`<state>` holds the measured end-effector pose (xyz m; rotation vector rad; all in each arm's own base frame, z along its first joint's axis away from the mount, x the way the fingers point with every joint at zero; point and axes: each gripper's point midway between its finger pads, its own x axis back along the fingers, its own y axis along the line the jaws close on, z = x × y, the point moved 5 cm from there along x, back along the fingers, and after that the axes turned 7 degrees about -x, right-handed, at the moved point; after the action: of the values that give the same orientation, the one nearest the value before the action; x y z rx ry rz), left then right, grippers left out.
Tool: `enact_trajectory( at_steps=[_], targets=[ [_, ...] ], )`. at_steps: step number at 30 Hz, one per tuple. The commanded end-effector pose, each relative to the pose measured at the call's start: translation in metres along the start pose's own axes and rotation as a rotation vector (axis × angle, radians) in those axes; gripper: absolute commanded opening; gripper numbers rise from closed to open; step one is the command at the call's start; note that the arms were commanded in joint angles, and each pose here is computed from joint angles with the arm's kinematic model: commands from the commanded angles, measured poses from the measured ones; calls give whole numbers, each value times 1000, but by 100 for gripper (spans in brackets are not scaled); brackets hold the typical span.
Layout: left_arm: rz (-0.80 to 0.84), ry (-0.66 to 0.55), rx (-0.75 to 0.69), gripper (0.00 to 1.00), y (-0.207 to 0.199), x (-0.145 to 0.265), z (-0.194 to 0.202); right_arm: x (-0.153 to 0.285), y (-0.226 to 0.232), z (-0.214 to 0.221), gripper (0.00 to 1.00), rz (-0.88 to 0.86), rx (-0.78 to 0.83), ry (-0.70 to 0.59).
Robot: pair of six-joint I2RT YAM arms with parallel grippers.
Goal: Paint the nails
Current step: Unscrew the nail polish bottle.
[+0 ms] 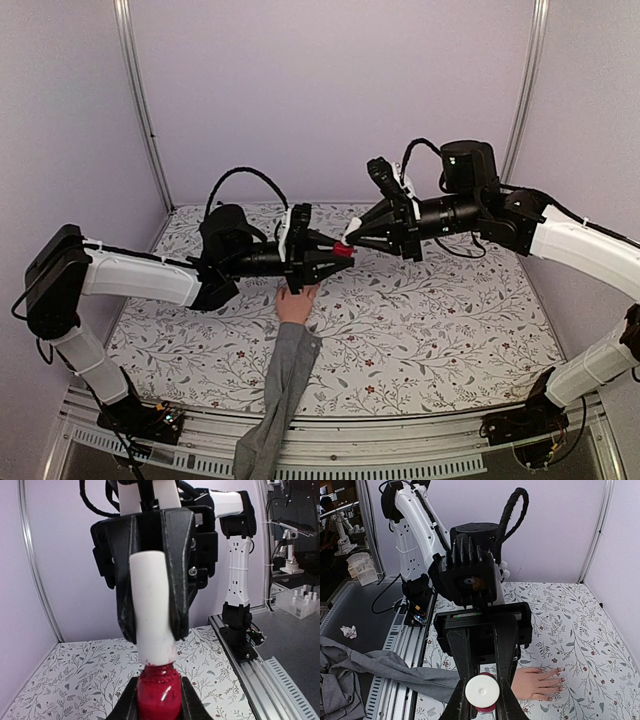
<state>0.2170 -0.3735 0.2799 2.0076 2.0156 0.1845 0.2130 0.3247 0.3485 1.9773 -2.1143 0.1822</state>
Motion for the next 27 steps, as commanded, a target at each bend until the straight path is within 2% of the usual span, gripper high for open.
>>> enact_trajectory(
  at_steps=[1,27],
  targets=[
    [108,-38,-3,0,-12,-7,-6,7,3,-16,0,12,96,-67],
    [117,-28,10,0,-9,-12,-6,8,3,-13,0,27,123,-38]
  ],
)
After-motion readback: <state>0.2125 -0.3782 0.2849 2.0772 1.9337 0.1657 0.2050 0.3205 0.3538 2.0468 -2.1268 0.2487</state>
